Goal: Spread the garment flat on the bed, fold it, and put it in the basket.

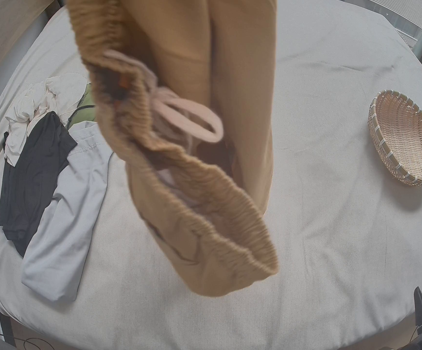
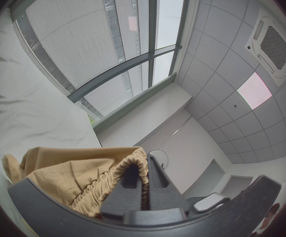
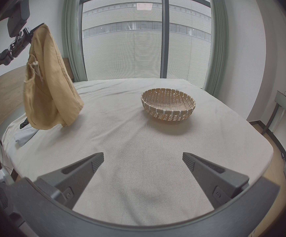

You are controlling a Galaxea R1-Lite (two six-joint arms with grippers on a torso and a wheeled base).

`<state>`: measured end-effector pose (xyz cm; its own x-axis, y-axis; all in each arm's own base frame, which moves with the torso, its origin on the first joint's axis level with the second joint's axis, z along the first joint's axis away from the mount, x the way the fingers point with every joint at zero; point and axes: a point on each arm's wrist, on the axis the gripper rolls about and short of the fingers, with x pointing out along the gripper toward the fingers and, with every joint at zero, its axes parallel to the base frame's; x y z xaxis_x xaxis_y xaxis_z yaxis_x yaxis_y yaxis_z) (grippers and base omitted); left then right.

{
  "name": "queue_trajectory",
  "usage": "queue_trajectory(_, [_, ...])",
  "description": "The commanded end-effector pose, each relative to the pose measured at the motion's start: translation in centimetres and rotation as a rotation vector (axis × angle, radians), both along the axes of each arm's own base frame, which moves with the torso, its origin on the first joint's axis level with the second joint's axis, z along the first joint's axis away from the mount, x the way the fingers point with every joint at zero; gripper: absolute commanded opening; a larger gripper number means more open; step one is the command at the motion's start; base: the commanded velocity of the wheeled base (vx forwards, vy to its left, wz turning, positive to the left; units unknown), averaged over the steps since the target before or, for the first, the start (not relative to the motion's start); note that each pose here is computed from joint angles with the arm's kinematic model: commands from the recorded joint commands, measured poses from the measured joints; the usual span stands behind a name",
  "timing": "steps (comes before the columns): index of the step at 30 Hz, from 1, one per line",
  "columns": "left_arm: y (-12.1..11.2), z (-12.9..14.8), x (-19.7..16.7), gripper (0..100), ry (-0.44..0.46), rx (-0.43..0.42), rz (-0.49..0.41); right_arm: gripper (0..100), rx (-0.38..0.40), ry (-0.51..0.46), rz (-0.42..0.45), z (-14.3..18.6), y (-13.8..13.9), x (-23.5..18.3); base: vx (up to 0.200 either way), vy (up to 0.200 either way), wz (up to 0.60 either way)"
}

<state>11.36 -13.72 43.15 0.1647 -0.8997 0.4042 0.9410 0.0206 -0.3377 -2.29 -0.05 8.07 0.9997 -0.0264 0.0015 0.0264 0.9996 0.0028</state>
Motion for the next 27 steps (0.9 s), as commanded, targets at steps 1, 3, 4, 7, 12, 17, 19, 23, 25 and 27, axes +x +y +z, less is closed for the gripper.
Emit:
queue_trajectory(1, [2.9,0.3,-2.2,0,-0.030,-0.030,0.024,100,0.000,0.005,0.000,-0.5,0.0,0.0,0.000,0.000,0.00])
queue_trajectory(3, [2.5,-0.9,-1.8,0,0.000,0.004,0.020,100,-0.001,0.005,0.000,-0.5,0.0,0.0,0.000,0.000,0.00])
queue_trajectory(4, [2.3,-1.3,-1.7,0,0.009,0.017,0.014,100,-0.003,0.005,0.000,-0.5,0.0,0.0,0.000,0.000,0.00])
queue_trajectory(7, [1.9,-1.8,-1.4,0,0.012,0.041,-0.019,100,-0.004,0.005,0.000,-0.5,0.0,0.0,0.000,0.000,0.00])
queue_trajectory(12, [0.8,-2.1,-0.7,0,0.007,0.076,-0.078,100,-0.006,0.005,0.002,-0.5,0.0,0.0,0.000,0.000,0.00])
queue_trajectory(17, [-0.1,-1.6,-0.7,0,-0.019,0.077,-0.146,100,-0.007,0.005,0.002,-0.5,0.0,0.0,0.000,0.000,0.00])
queue_trajectory(19, [-0.2,-0.9,-1.1,0,-0.038,0.059,-0.170,100,-0.006,0.005,0.002,-0.5,0.0,0.0,0.000,0.000,0.00])
queue_trajectory(23, [-0.9,-0.4,-1.0,0,-0.048,0.050,-0.192,100,-0.006,0.005,0.002,-0.5,0.0,0.0,0.000,0.000,0.00])
queue_trajectory(25, [-1.7,-0.6,-0.5,0,-0.039,0.060,-0.195,100,-0.006,0.005,0.003,-0.5,0.0,0.0,0.000,0.000,0.00])
queue_trajectory(27, [-2.4,-1.3,0.3,0,-0.018,0.081,-0.185,100,-0.006,0.005,0.003,-0.5,0.0,0.0,0.000,0.000,0.00])
